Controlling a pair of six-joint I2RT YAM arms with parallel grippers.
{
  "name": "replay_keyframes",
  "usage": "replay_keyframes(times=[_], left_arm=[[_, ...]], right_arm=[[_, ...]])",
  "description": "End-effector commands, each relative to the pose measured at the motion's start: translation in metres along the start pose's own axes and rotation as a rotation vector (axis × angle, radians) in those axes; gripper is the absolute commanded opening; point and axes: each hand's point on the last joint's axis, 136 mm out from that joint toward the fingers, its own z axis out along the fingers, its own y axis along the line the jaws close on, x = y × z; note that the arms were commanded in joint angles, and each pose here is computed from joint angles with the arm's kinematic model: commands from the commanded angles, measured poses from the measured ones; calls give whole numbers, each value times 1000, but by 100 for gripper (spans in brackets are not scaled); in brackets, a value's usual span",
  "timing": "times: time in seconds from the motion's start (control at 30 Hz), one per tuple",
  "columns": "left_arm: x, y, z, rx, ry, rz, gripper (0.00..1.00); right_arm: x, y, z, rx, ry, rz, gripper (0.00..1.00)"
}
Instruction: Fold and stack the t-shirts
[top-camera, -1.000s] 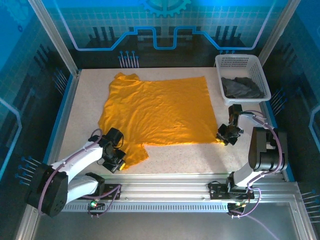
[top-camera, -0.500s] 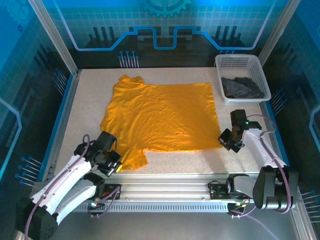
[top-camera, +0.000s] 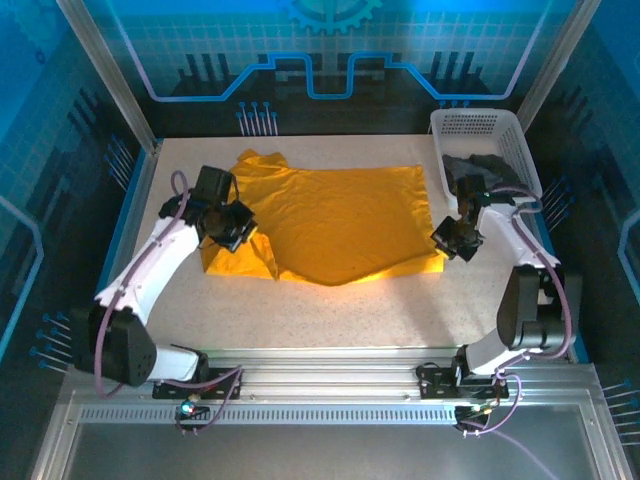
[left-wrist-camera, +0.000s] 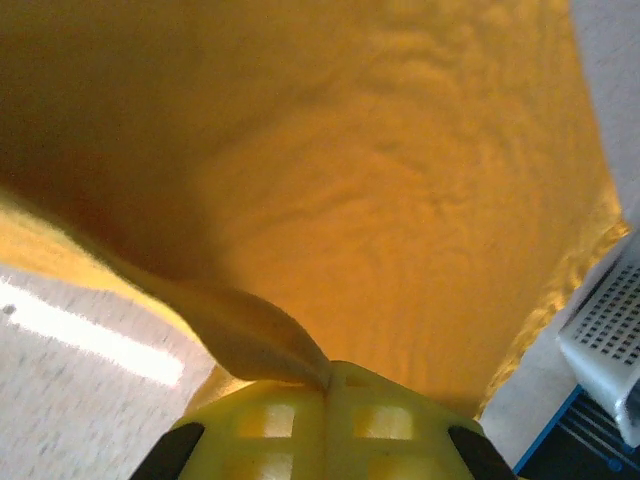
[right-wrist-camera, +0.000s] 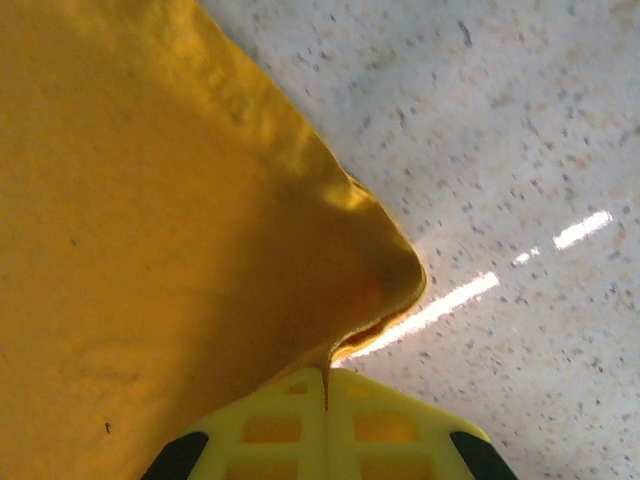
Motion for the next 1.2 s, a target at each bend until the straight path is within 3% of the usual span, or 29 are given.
replay_keyframes(times=[0.0, 0.3, 0.9, 0.93, 0.97, 1.0, 1.03, 1.1, 1.17], left_arm=[[-25, -8, 4, -4, -39, 74, 0], [-62, -14, 17, -29, -102, 70, 0], [-95, -9, 48, -92, -109, 106, 0], [-97, -11, 51, -86, -110, 125, 7], [-99, -16, 54, -68, -111, 158, 29], [-99, -21, 55, -42, -110, 188, 46], [-99, -26, 53, -9, -117, 223, 57], [-97, -23, 45, -3, -138, 243, 66], [-90, -11, 32, -12, -156, 257, 67]], right_arm=[[-14, 10, -2, -1, 4, 31, 0], [-41, 22, 15, 37, -3, 54, 0], [-64, 40, 37, 61, 9, 33, 0], [-65, 41, 37, 66, 12, 22, 1], [-65, 41, 38, 66, 18, 11, 8], [-66, 43, 38, 63, 18, -5, 15], [-66, 44, 34, 59, 6, -24, 25], [-64, 44, 26, 64, -18, -67, 39], [-55, 40, 18, 63, -31, -102, 47]])
